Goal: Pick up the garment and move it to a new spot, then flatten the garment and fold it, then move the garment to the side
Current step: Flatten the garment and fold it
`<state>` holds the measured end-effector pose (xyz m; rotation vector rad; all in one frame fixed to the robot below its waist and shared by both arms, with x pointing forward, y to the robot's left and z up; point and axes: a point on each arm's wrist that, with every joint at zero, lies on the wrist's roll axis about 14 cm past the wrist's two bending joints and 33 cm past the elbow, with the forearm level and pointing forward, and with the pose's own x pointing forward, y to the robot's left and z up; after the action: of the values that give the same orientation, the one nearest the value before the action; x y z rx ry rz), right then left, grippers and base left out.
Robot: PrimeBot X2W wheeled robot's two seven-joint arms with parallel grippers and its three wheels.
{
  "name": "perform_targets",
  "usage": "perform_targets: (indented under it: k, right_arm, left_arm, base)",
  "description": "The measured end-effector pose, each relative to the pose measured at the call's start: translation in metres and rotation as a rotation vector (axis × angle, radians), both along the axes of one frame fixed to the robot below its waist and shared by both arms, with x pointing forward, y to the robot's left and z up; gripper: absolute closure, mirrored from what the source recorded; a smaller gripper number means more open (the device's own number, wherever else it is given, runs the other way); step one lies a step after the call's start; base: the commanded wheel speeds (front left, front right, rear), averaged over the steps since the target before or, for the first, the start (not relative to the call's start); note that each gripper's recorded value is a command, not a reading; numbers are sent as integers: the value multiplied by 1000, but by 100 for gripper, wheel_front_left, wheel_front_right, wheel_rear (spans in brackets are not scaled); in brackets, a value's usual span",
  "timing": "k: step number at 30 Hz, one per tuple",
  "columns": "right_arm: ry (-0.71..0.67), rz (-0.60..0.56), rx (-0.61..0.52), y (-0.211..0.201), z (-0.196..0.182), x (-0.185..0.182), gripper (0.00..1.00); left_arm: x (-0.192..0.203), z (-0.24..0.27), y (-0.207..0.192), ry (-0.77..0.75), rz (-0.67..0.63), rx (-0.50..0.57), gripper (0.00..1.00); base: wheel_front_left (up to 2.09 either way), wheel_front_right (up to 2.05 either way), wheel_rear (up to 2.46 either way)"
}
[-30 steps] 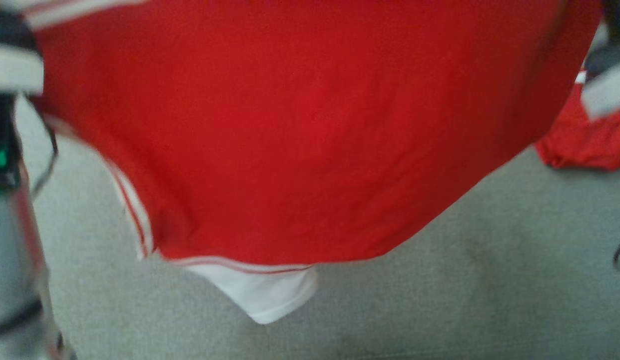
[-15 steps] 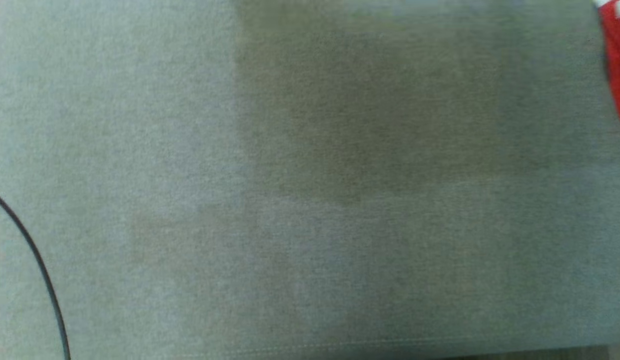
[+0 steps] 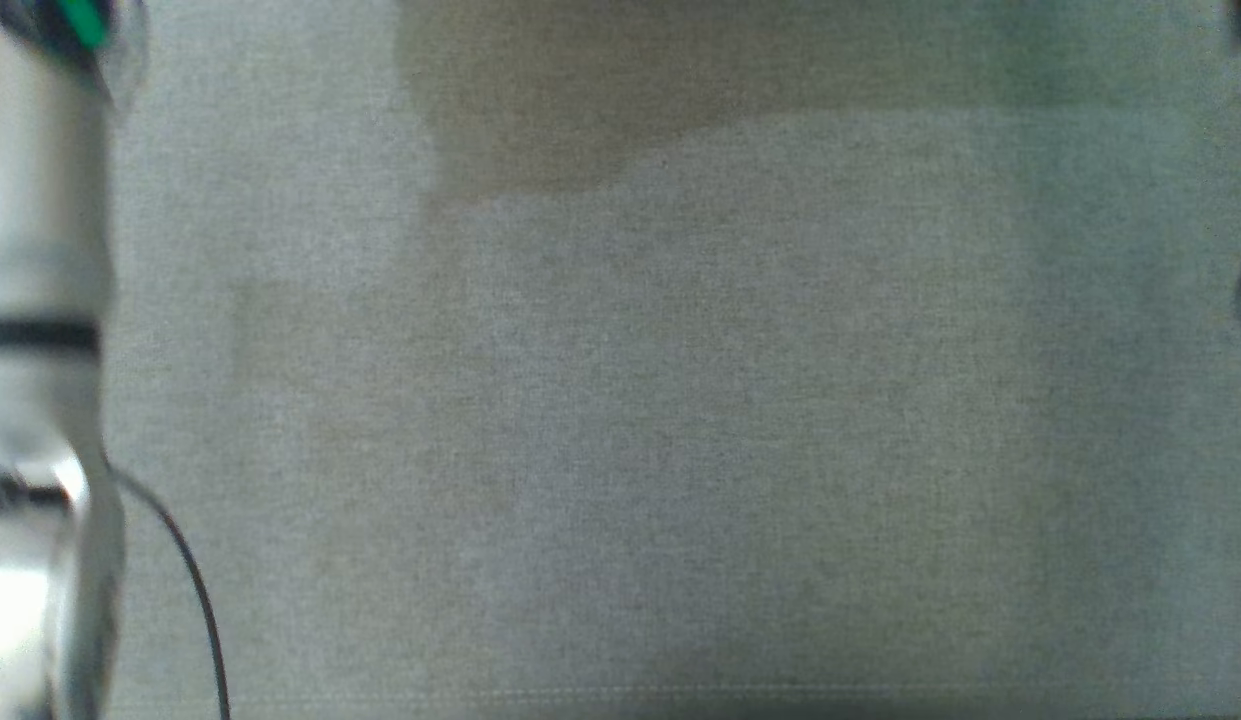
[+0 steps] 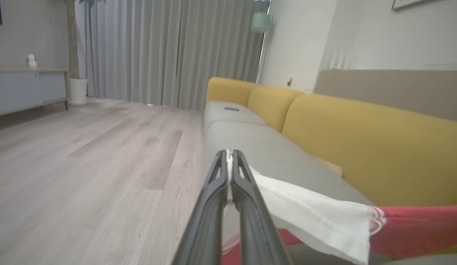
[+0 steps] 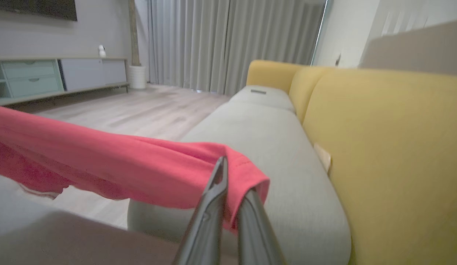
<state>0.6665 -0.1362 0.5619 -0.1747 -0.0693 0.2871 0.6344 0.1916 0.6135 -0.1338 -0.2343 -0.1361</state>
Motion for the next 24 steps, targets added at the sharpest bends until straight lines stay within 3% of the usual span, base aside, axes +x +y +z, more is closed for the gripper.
perform_targets:
  k: [4, 10, 24]
  right_arm:
    - [135, 28, 10, 9, -53, -30, 100]
    - [308, 76, -34, 8, -100, -85, 100]
    - [458, 164, -58, -11, -102, -180, 100]
  left_arm:
    - [-36, -64, 9, 139, 6, -12, 100]
    - [-98, -113, 17, 257, -8, 8, 100]
    - [-213, -133, -6, 317, -126, 15, 100]
  base:
    - [0, 0, 0]
    - [0, 0, 0]
    - [0, 0, 0]
